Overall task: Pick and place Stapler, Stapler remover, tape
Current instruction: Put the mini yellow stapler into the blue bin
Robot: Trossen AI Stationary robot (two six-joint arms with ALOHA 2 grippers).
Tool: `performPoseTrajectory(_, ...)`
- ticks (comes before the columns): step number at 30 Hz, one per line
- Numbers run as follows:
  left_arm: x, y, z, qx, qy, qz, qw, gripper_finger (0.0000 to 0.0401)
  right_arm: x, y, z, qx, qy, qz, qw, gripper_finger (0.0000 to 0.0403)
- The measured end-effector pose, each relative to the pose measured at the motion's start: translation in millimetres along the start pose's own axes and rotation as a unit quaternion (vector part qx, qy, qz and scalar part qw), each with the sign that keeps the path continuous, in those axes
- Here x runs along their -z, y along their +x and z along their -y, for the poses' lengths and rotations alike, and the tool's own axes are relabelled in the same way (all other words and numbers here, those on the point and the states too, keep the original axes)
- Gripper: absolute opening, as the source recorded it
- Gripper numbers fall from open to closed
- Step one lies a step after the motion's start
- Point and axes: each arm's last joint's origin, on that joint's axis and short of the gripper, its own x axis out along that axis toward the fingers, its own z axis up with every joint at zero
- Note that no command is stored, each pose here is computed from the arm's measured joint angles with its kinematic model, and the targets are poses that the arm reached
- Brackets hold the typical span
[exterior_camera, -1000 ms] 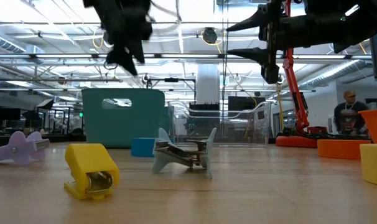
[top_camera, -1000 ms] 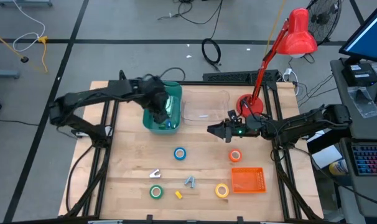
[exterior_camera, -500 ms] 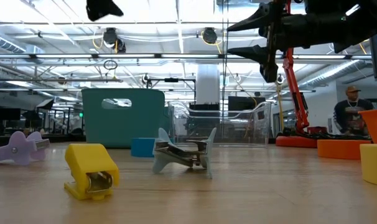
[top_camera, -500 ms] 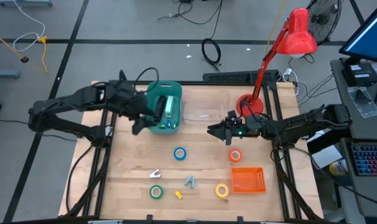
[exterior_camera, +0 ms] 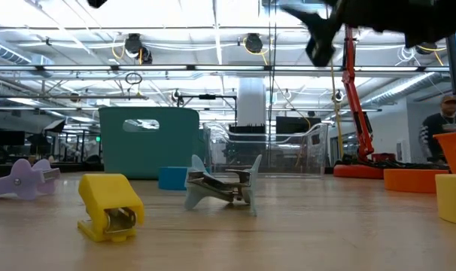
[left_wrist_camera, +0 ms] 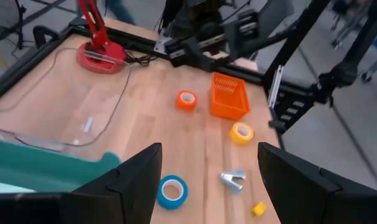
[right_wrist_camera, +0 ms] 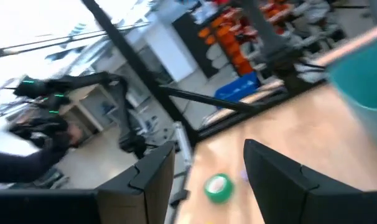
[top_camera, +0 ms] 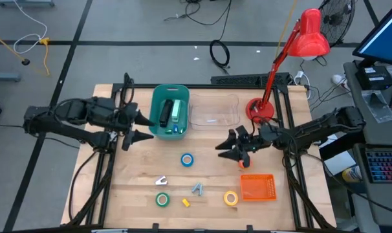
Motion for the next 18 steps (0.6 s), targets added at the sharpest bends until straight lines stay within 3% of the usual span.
performPoseTrajectory(4,24,3,-5,0.013,-0.017,0.023,1.0,0.0267,-4,16,-23,-0.017,-0.006,-0.024,1.0,0.0185)
performPoseTrajectory(13,67,1,-14,0.044,-0.02,0.02,0.999,0.0267,-4,69,-65,0.044,-0.02,-0.115,0.992,0.0165)
performPoseTrajectory(18,79,-10,-15,0.077,0.0,0.016,0.997,0.0267,9,107,-80,0.046,0.015,-0.129,0.99,0.0158)
